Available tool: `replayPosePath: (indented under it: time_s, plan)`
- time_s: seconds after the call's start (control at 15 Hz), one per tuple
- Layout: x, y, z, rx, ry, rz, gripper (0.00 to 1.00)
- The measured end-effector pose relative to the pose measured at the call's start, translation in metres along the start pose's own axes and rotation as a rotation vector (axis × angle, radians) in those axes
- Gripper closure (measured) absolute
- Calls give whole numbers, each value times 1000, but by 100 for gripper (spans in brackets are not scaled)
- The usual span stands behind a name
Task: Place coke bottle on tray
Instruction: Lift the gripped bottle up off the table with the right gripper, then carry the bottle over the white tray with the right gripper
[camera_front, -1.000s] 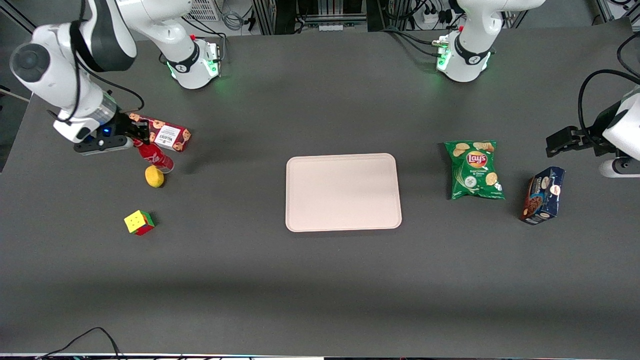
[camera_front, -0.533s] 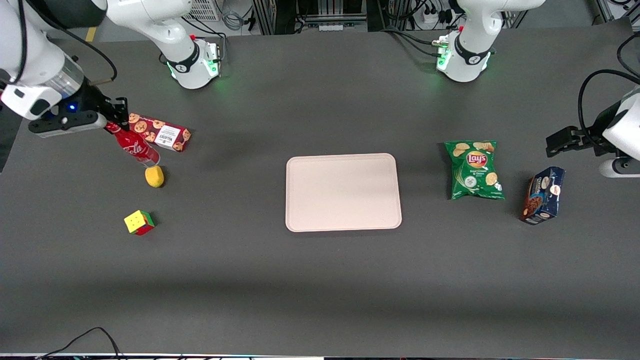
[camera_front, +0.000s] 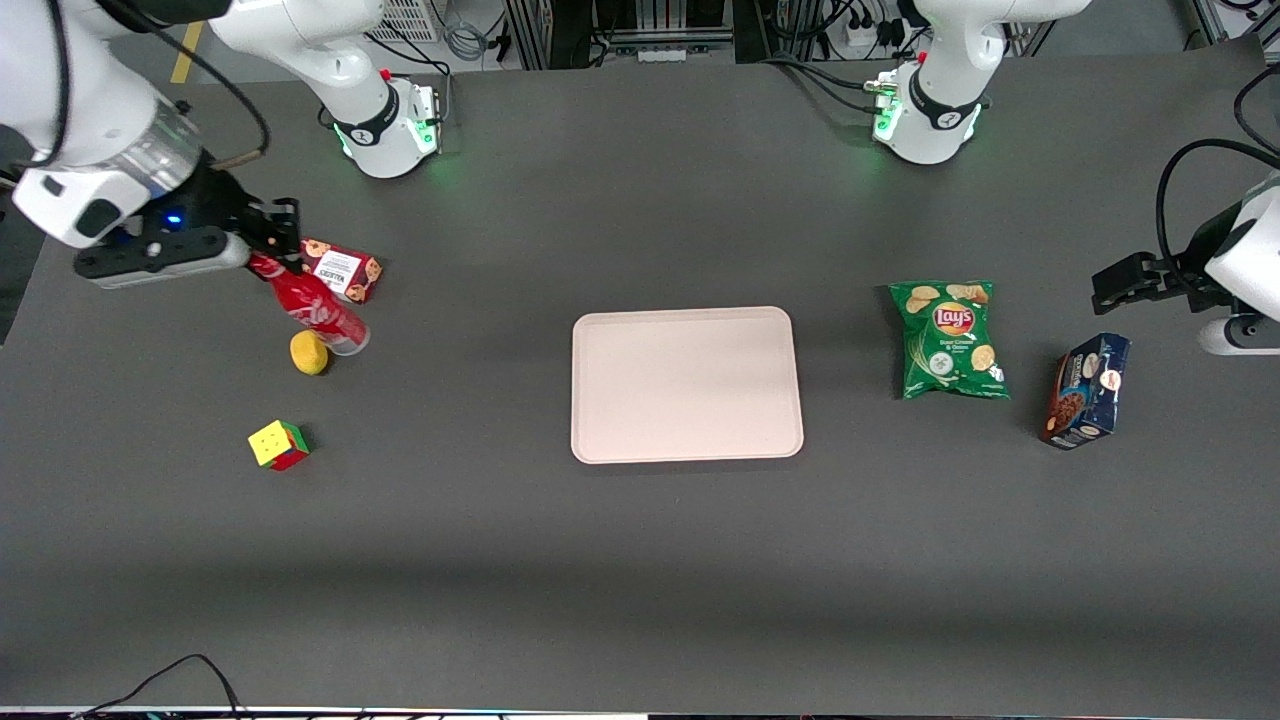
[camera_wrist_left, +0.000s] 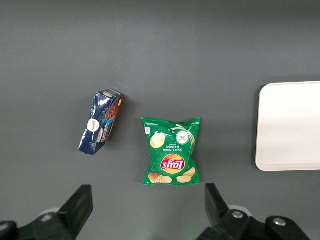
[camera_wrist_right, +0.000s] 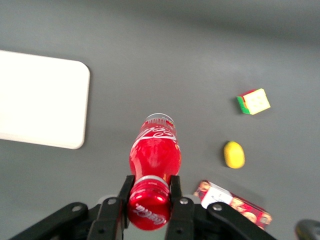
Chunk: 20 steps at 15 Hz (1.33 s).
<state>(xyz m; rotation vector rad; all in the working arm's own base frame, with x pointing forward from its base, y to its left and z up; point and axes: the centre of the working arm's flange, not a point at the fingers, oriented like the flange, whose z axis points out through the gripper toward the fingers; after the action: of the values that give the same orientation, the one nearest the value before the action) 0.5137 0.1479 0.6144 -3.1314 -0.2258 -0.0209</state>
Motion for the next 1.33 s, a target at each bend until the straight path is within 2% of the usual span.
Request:
replayPosePath:
  time_s: [0.27, 0.6, 0.8, 1.0, 1.33]
  plan:
    - [32, -79, 9, 25, -2, 71, 67]
    - [64, -152, 50, 49, -52, 141, 67]
    - [67, -205, 77, 38, -76, 161, 67]
    - [69, -249, 113, 18, -70, 177, 67]
    - [85, -279, 174, 35, -53, 204, 67]
